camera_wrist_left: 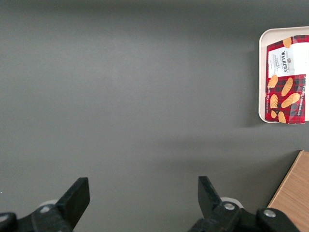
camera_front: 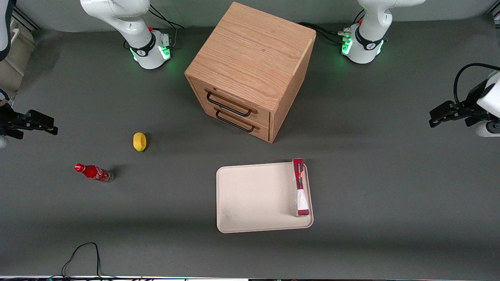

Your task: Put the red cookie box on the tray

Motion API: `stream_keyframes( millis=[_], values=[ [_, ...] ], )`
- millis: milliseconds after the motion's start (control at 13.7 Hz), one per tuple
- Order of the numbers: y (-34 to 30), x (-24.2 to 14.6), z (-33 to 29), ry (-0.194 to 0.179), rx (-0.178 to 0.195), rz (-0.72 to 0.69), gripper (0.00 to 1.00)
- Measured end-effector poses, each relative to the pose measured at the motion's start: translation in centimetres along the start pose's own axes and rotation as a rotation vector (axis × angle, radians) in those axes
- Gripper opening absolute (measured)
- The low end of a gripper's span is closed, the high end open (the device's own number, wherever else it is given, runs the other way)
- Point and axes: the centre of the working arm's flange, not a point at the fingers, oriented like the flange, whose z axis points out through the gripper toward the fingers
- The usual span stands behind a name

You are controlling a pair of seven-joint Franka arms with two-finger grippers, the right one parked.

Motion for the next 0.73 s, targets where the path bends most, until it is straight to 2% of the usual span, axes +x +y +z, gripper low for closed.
stream_keyframes(
  millis=[732],
  values=[
    [0.14,0.01,-0.07,0.001,0.0,0.004,1.0]
  ],
)
